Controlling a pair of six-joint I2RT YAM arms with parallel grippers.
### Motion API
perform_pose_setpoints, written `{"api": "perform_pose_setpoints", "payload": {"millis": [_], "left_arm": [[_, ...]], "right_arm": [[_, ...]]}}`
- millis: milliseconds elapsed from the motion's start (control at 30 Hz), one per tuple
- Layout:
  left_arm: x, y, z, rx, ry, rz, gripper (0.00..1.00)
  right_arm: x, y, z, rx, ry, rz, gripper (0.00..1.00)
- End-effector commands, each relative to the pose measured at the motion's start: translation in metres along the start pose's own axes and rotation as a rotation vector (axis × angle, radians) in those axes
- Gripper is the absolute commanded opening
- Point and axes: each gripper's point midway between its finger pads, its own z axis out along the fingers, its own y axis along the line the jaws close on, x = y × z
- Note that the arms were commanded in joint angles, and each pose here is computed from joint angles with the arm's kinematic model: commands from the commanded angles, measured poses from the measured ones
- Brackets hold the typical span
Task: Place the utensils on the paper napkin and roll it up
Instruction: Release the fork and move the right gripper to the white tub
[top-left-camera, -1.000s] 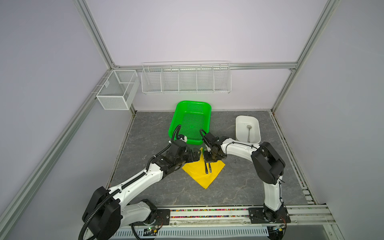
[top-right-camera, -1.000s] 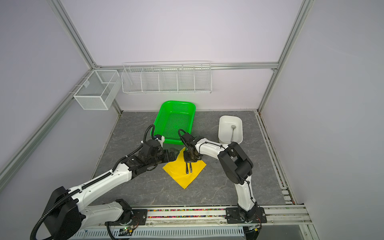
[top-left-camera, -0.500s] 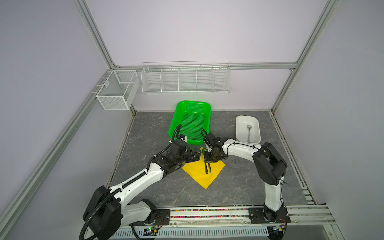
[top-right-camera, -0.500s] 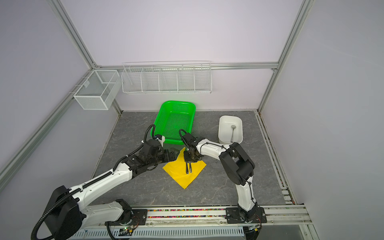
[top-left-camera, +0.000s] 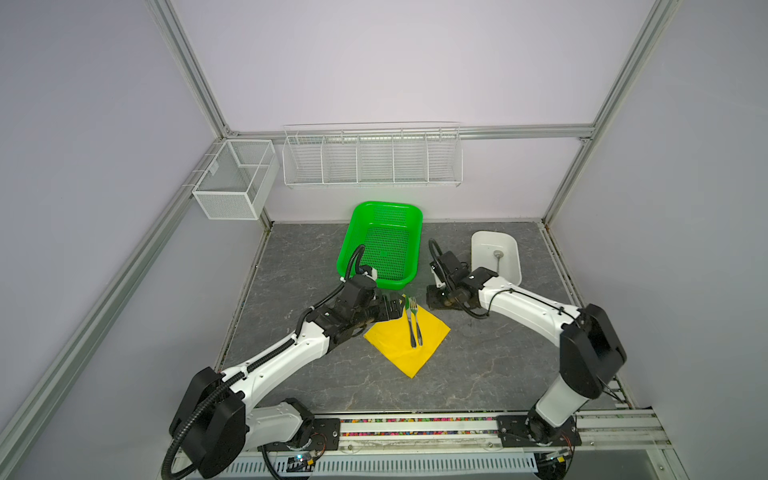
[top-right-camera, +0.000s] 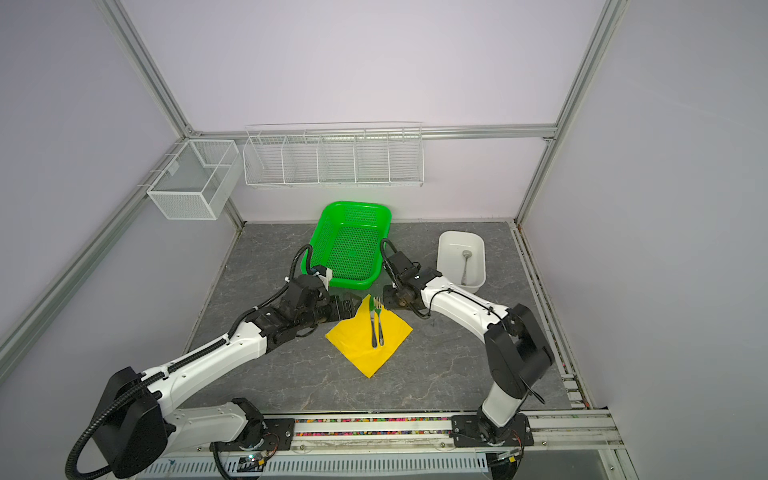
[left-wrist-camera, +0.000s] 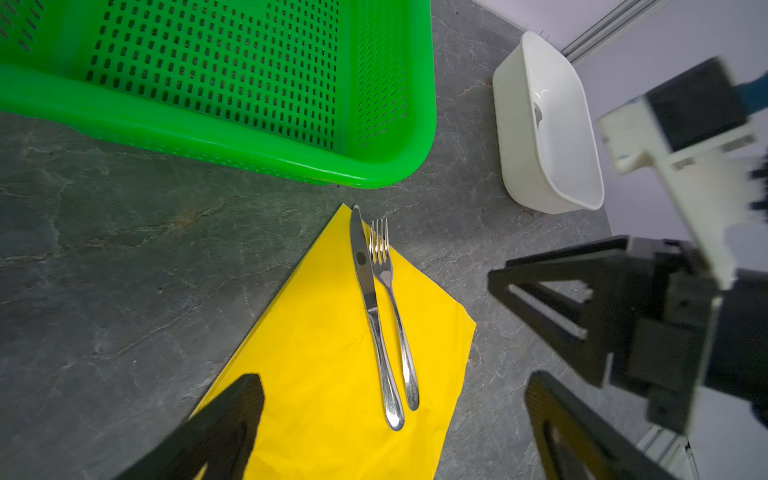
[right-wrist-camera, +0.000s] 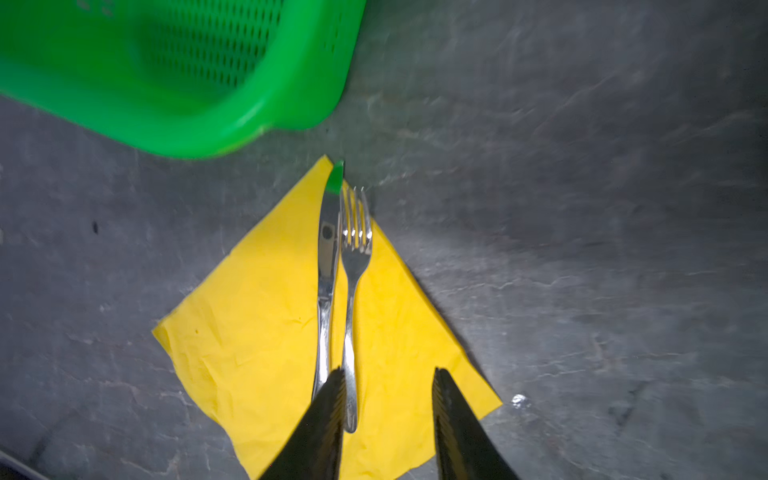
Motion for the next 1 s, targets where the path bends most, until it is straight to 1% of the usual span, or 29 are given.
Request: {"api": "perform_pose_setpoints", "payload": {"millis": [0,100,233,467,600,700,767,833,967], "left_arm": [[-0.014,-0.017,0.002,0.061,-0.025,-0.008,0.99],[-0.011,-0.032,0.012,0.107,0.011,0.009,0.99],[-0.005,-0.062,0.026,0.161,0.064,0.085,0.99],[0.006,-0.121,0.06,0.26,0.183,0.209,0.99],[0.004,-0.14,0.077,0.282,0.234,0.238,0.99],[0.002,-0.15,0.085,0.294,0.259,0.24,0.99],[0.001,-0.152,0.089,0.293,0.265,0.236,0.99],[0.0,-0.155,0.09,0.297,0.265,0.236,0.99],[0.0,-0.154,0.09,0.291,0.266,0.23,0.99]], "right_arm": [[-0.016,-0.055,-0.018,0.135,-0.073,0.022,0.41],[-0.028,-0.097,-0.024,0.187,-0.071,0.085,0.42],[-0.037,-0.154,-0.023,0.284,-0.02,0.154,0.41],[-0.061,-0.224,-0.008,0.326,-0.001,0.265,0.41],[-0.079,-0.251,0.005,0.345,0.014,0.296,0.39],[-0.093,-0.267,0.02,0.375,0.025,0.276,0.38],[-0.1,-0.276,0.033,0.389,0.055,0.269,0.36],[-0.106,-0.277,0.044,0.376,0.082,0.259,0.33],[-0.12,-0.283,0.062,0.369,0.086,0.246,0.32]]}}
